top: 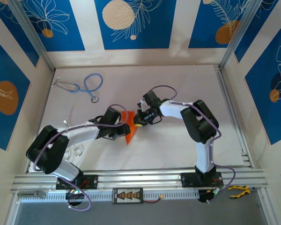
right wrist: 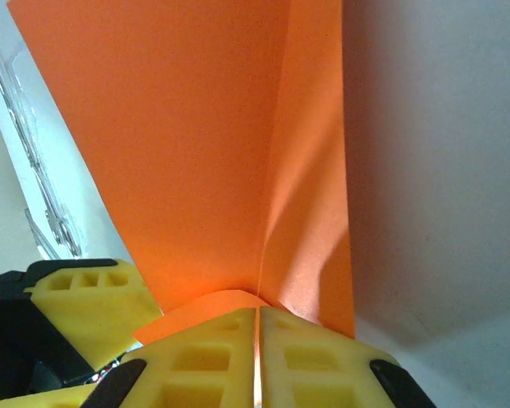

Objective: Fold a paper plane with a square sheet of paper (pick it up from the middle)
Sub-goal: Turn over a paper plane at the center of the table.

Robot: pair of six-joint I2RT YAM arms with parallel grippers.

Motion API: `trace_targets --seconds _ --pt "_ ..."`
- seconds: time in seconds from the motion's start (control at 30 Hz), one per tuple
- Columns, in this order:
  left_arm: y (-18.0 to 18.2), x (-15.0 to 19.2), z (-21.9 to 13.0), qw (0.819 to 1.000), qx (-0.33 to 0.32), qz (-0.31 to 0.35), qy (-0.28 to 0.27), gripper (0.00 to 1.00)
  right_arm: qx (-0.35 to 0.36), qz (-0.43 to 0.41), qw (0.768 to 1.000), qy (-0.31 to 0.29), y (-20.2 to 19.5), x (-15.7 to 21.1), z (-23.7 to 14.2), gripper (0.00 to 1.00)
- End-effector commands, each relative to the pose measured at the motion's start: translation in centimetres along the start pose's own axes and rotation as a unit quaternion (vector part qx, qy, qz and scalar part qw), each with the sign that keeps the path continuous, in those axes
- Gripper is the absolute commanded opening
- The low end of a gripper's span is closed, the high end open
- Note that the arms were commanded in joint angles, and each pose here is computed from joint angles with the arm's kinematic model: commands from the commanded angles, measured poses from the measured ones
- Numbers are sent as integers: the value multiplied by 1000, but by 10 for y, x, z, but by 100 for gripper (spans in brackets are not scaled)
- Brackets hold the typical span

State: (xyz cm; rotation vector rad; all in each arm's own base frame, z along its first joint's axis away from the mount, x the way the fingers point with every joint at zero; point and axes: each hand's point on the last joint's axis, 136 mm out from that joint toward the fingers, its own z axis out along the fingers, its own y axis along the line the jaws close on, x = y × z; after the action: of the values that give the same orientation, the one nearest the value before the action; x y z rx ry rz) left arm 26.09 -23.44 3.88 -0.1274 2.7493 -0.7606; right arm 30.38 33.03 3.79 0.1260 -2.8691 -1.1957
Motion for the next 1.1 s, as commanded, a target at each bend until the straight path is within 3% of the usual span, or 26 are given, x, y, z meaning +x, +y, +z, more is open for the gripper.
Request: trace_targets --seconds 0.0,0.47,0.77,1.07 --pt "-17 -11 0 999 38 4 -7 45 6 18 1000 8 -10 4 3 10" --pt "-7 -9 7 1000 6 8 -6 44 5 35 999 11 -20 9 8 9" --pt "-20 -7 18 999 18 34 18 31 -1 41 999 12 -22 11 10 8" --pt "-21 1 26 992 -56 103 44 20 -13 46 999 12 -20 12 11 8"
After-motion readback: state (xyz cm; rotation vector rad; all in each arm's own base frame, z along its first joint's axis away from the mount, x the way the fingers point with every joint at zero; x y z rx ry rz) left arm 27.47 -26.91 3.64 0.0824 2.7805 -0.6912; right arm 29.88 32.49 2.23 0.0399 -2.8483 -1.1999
